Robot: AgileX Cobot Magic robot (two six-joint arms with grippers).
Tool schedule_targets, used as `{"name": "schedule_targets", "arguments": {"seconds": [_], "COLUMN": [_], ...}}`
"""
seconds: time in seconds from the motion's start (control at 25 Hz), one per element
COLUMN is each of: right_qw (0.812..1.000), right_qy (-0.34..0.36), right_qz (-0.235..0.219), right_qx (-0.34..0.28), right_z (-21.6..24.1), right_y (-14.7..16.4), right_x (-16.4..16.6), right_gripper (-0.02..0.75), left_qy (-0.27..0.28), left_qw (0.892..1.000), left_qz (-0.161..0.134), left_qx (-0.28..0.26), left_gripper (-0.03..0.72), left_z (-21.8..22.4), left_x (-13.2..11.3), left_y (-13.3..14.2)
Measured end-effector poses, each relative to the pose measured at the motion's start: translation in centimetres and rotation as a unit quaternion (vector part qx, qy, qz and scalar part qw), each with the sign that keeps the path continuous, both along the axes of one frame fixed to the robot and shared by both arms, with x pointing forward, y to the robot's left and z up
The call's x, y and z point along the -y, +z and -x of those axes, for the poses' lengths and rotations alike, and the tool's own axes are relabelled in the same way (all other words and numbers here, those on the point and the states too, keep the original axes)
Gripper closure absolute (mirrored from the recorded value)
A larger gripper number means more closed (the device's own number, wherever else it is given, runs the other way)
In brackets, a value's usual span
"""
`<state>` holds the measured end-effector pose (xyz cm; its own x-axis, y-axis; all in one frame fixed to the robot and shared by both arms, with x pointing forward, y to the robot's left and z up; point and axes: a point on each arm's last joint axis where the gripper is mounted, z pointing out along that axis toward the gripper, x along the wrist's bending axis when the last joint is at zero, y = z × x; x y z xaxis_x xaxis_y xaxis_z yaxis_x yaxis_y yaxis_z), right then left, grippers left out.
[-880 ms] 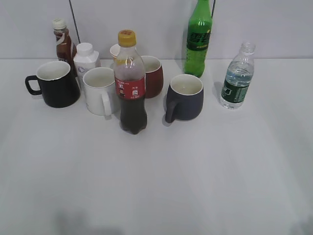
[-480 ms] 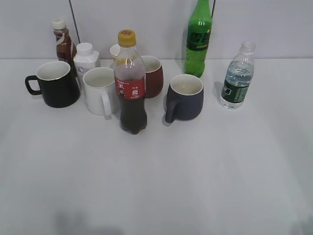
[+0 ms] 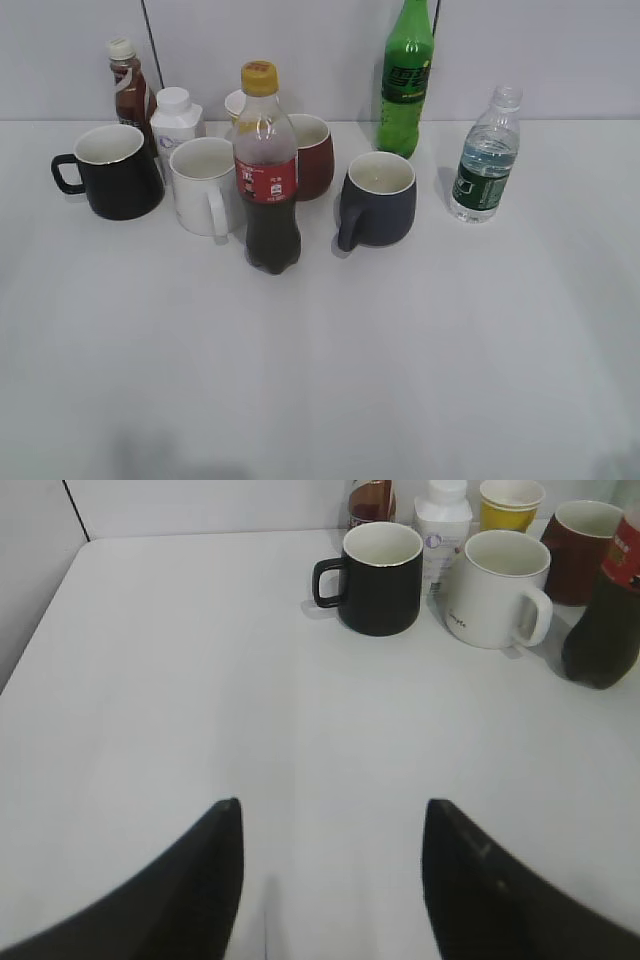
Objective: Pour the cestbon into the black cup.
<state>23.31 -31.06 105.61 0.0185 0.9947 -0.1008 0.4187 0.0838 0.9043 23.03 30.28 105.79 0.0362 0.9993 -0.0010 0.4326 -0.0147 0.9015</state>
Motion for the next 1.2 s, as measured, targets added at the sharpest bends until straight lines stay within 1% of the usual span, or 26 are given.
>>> {"name": "schedule_targets", "arguments": {"seconds": [0.4,0.48,0.52,0.56,0.64,0.72,0.8,0.84,0.88,0.92,1.04,1.08,1.12,1.16,1.2], "right_qw": [1.0,1.0,1.0,1.0,1.0,1.0,1.0,1.0,1.0,1.0,1.0,1.0,1.0,1.0,1.0], "right_qy": [0.0,0.0,0.0,0.0,0.0,0.0,0.0,0.0,0.0,0.0,0.0,0.0,0.0,0.0,0.0], "right_qz": [0.0,0.0,0.0,0.0,0.0,0.0,0.0,0.0,0.0,0.0,0.0,0.0,0.0,0.0,0.0], "right_qx": [0.0,0.0,0.0,0.0,0.0,0.0,0.0,0.0,0.0,0.0,0.0,0.0,0.0,0.0,0.0], "right_z": [0.0,0.0,0.0,0.0,0.0,0.0,0.0,0.0,0.0,0.0,0.0,0.0,0.0,0.0,0.0], "right_y": [0.0,0.0,0.0,0.0,0.0,0.0,0.0,0.0,0.0,0.0,0.0,0.0,0.0,0.0,0.0], "right_x": [0.0,0.0,0.0,0.0,0.0,0.0,0.0,0.0,0.0,0.0,0.0,0.0,0.0,0.0,0.0], "right_gripper": [0.203,0.203,0.203,0.203,0.203,0.203,0.203,0.203,0.203,0.203,0.203,0.203,0.203,0.203,0.203], "left_qy": [-0.001,-0.004,-0.004,-0.004,-0.001,0.001,-0.004,-0.008,-0.009,-0.007,0.018,0.03,0.037,0.041,0.042], "left_qw": [1.0,1.0,0.999,0.998,0.989,0.971,0.955,0.949,0.945,0.947,0.953,0.957,0.96,0.961,0.964], "left_qz": [0.002,0.006,0.007,0.008,0.004,-0.013,-0.024,-0.027,-0.023,-0.019,0.008,0.017,0.021,0.022,0.02], "left_qx": [0.001,0.013,0.035,0.067,0.147,0.239,0.296,0.314,0.327,0.32,0.302,0.287,0.276,0.274,0.261], "left_gripper": [0.254,0.267,0.28,0.295,0.328,0.363,0.377,0.382,0.384,0.385,0.386,0.385,0.382,0.379,0.375], "left_z": [0.0,0.0,-0.2,-0.7,-2.1,-4.4,-7.2,-8.8,-10.2,-11.9,-16.9,-18.8,-20.2,-21.1,-22.1], "left_x": [0.0,0.1,0.1,0.1,0.1,0.1,0.3,0.5,0.6,0.6,0.1,-0.1,-0.3,-0.4,-0.4], "left_y": [0.0,0.5,1.1,1.8,3.4,4.7,4.9,4.8,4.5,4.0,2.1,0.9,-0.2,-0.9,-2.0]}}
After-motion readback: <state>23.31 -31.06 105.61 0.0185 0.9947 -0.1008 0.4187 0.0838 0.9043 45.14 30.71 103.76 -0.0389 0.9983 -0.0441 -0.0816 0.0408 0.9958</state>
